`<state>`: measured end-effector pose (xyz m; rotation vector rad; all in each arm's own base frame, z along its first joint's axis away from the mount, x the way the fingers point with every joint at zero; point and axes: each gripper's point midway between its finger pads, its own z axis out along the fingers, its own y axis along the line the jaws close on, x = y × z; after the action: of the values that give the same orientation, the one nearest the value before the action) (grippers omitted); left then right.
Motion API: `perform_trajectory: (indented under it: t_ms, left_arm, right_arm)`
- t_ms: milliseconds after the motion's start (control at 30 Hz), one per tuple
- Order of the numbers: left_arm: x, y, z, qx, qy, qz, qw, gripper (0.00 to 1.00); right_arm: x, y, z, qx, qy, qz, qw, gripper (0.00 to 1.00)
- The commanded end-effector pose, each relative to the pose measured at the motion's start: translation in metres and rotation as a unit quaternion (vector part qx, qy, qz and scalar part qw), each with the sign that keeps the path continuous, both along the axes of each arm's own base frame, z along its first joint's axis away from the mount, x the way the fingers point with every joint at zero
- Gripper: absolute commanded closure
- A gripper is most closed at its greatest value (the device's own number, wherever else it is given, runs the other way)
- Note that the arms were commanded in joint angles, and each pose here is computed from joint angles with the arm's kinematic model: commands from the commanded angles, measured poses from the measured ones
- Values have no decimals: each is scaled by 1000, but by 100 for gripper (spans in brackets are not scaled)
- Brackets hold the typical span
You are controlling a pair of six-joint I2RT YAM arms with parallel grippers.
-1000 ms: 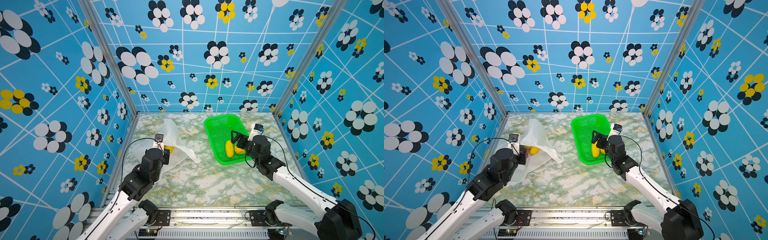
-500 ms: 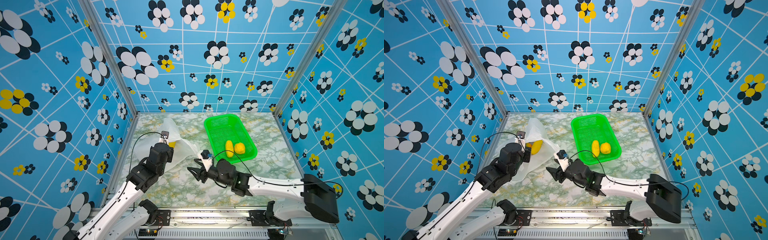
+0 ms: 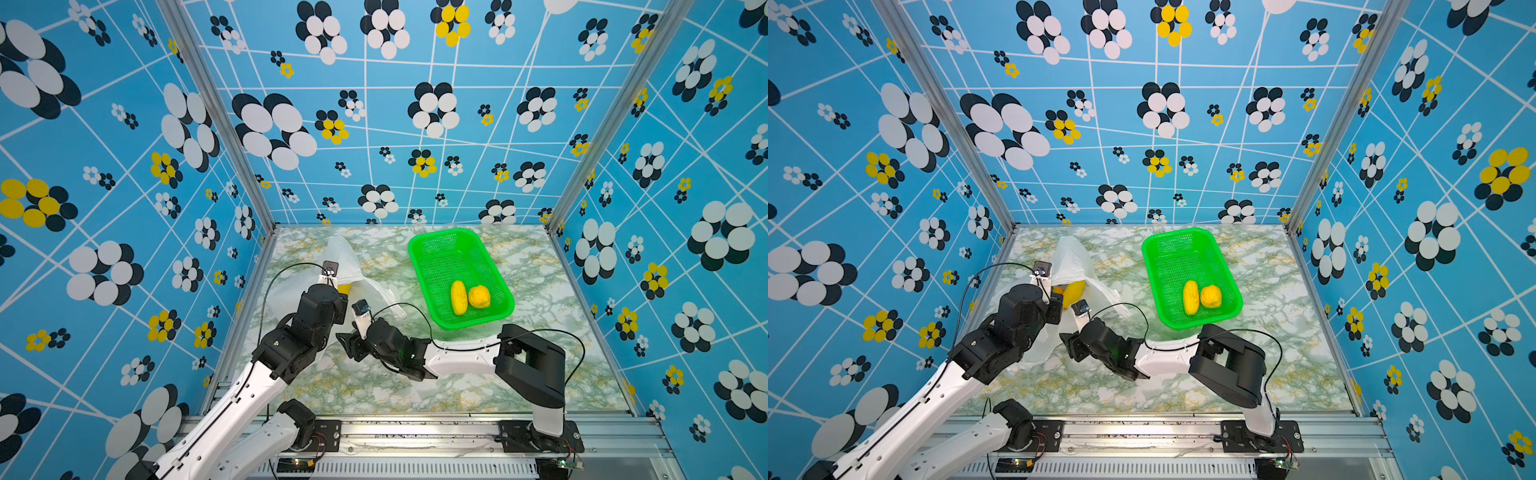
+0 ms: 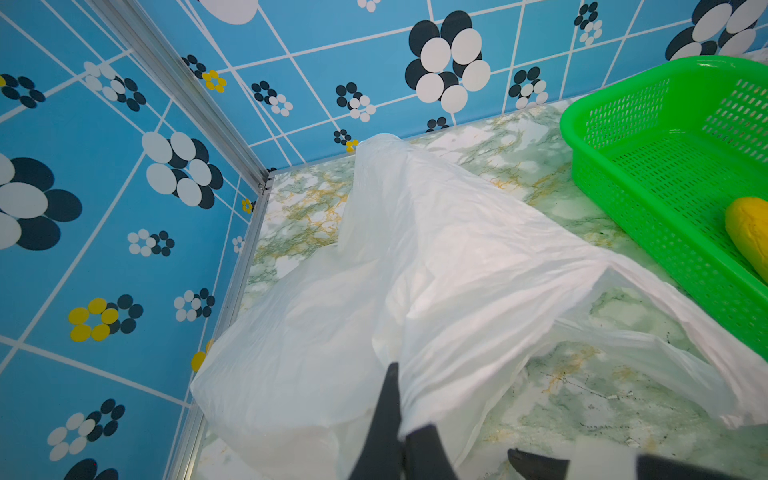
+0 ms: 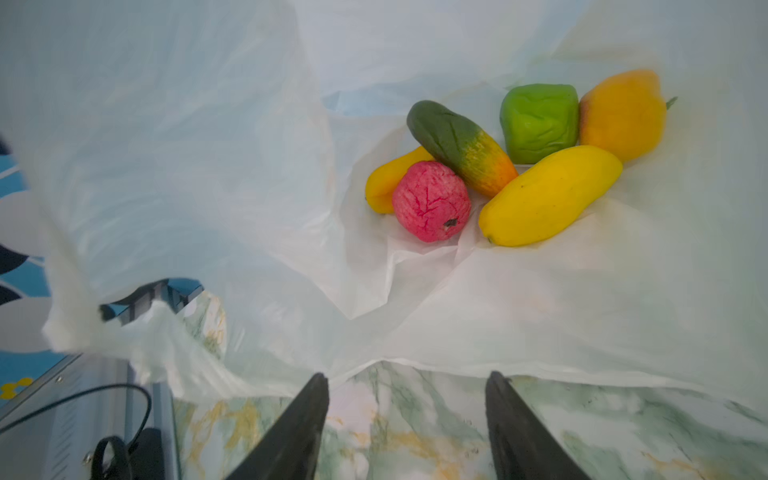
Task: Untie the knot of the plastic bag and take out the fruit
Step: 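Move the right gripper back toward the bag opening, then grasp the yellow fruit inside the bag with the right gripper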
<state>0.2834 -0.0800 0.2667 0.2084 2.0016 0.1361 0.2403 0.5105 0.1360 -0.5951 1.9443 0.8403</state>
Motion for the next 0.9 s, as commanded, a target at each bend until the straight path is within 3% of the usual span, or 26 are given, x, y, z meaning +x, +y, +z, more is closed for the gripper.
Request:
perform_trajectory:
  t_ms: [0, 367, 500, 733, 867]
  left_arm:
    - [-1, 0, 8, -16, -4, -1, 1000, 100]
    - [-9, 4, 16, -30, -25, -5, 999, 100]
    - [-10, 4, 18, -34, -30, -7, 999, 100]
    - [-10, 1, 17, -35, -29, -13, 999, 100]
    - [-11, 0, 17, -37, -29, -17, 999, 100]
  right_arm:
    - [22, 2, -6, 2, 34, -56, 998, 41]
    - [68, 18, -18, 52, 116, -128, 984, 40]
    - [90, 18, -39, 30, 149, -182, 972, 25]
    - [122, 24, -61, 8, 188, -232, 954, 22]
    - [137, 21, -69, -7, 189, -264, 946, 15]
